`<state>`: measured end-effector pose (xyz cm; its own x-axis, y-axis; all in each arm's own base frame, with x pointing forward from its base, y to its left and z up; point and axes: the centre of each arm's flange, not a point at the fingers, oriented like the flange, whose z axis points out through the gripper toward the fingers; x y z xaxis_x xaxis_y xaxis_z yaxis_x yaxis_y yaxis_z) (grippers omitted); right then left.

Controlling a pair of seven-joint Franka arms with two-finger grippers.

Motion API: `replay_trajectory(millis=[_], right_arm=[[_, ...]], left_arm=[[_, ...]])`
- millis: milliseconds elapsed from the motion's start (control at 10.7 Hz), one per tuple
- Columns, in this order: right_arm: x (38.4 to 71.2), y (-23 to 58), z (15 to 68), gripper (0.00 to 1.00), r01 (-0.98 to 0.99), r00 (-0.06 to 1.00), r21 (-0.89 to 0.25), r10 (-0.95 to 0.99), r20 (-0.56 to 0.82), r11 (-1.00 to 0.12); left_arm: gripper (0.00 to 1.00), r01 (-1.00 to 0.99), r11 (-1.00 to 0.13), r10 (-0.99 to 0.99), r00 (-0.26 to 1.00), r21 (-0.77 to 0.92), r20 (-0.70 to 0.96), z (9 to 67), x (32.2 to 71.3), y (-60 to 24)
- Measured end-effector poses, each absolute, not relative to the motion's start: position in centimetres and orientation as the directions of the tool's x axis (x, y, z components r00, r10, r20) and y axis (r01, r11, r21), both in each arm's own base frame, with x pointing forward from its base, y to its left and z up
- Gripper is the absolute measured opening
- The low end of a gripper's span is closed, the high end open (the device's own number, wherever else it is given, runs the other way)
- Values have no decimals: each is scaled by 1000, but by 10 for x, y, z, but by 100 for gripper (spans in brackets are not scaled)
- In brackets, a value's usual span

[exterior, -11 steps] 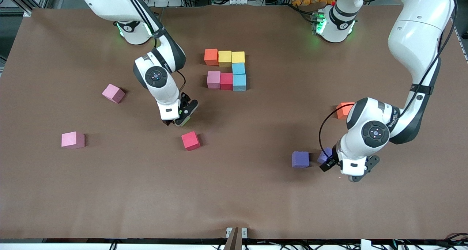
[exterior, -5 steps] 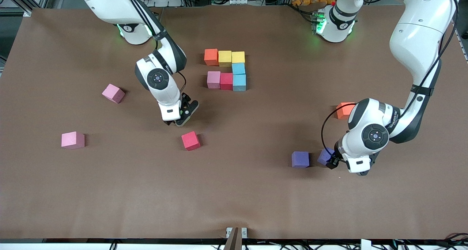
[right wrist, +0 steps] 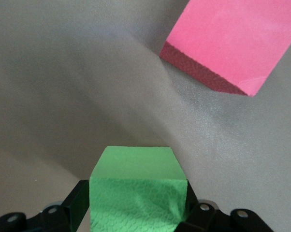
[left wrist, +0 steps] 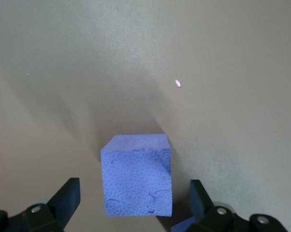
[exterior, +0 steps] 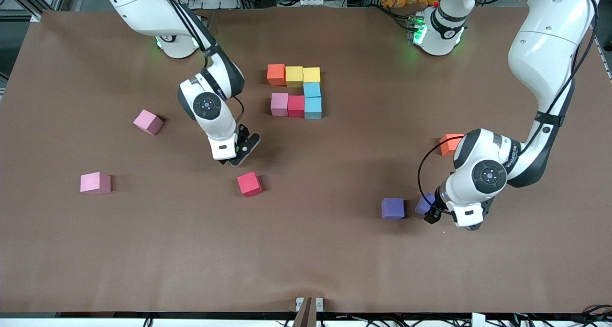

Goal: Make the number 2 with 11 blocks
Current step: 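Carry the green block to the stack with the right gripper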

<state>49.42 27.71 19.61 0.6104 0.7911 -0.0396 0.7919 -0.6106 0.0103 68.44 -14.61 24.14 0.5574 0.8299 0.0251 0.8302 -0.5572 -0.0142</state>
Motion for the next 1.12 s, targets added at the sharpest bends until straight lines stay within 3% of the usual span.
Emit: replay_trajectory(millis=[186,372,465,838,1117], right_arm=[[494,276,194,82,791,612,10,790,-39,-612],[490,273,188,71,789,615,15,788,-19,-615],[490,272,188,59,787,617,16,787,-15,-617],[494,274,198,59,743,669,25,743,13,-669],[484,303,216,59,626,777,25,627,55,-779]], left_arm=[[100,832,-554,832,554,-5,17,232,685,-147],[100,832,-555,832,555,-14,3,219,683,-148],[100,832,-555,832,555,-18,-2,214,682,-148],[100,829,-559,829,559,-29,-12,204,678,-151],[100,831,-556,831,555,-35,-16,195,678,-148]])
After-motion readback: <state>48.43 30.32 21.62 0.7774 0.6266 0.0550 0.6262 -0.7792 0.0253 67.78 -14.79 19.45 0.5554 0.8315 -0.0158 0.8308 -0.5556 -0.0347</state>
